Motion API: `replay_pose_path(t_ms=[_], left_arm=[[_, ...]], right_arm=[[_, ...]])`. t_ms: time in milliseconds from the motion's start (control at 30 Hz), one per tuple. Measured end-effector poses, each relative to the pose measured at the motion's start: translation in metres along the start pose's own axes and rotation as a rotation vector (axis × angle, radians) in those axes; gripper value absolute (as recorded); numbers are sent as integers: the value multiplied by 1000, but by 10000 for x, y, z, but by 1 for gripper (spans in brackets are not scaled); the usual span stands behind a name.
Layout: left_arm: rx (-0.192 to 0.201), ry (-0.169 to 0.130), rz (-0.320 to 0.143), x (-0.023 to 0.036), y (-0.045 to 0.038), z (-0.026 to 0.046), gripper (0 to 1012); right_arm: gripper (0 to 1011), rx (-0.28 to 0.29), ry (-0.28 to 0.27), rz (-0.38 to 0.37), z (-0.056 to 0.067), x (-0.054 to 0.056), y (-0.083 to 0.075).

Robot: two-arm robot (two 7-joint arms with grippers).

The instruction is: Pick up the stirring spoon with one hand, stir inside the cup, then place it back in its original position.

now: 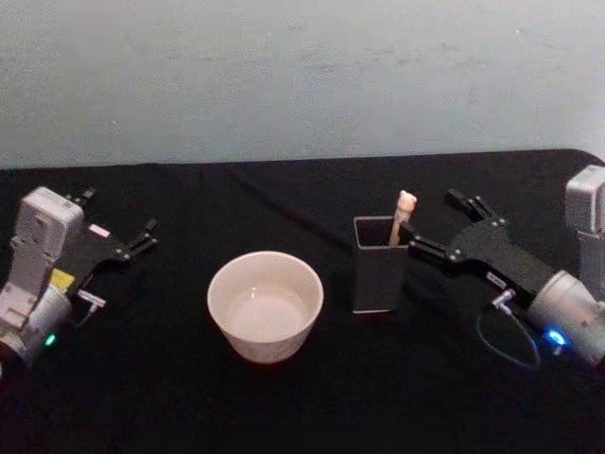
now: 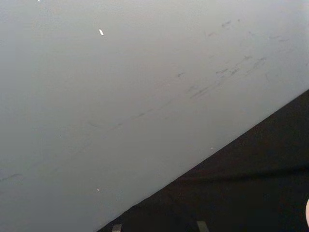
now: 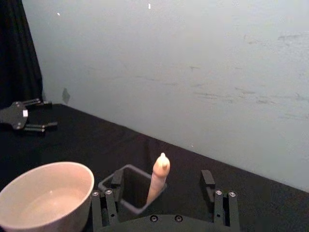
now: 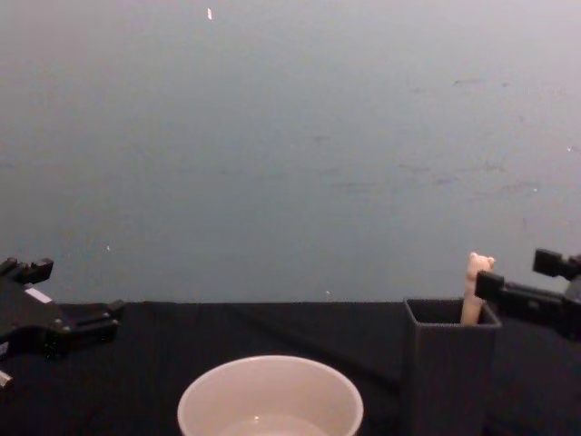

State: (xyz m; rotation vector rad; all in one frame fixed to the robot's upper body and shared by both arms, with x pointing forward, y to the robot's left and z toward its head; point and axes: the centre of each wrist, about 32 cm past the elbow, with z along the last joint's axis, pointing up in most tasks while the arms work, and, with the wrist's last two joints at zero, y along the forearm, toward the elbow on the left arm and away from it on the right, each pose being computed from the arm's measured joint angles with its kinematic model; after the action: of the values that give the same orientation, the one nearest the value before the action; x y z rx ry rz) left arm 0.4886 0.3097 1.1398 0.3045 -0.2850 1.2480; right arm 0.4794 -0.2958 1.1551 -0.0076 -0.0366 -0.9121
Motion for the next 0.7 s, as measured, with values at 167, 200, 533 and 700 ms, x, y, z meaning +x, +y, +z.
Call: replay_pose_path(t_ms=[167,200,533,700], left_arm=[[0,0,0,0,0,0,1001],[0,0,0,0,0,0,1001],[0,0,0,0,0,0,1001],[0,0,0,0,0,0,1001]], right_arm=[[1000,1,26,6,12,36,119],[1000,1,30,6,13,42,134],[1000,-14,69,9,-6,99,257],[1002,-22,87,19,-17,115,284]])
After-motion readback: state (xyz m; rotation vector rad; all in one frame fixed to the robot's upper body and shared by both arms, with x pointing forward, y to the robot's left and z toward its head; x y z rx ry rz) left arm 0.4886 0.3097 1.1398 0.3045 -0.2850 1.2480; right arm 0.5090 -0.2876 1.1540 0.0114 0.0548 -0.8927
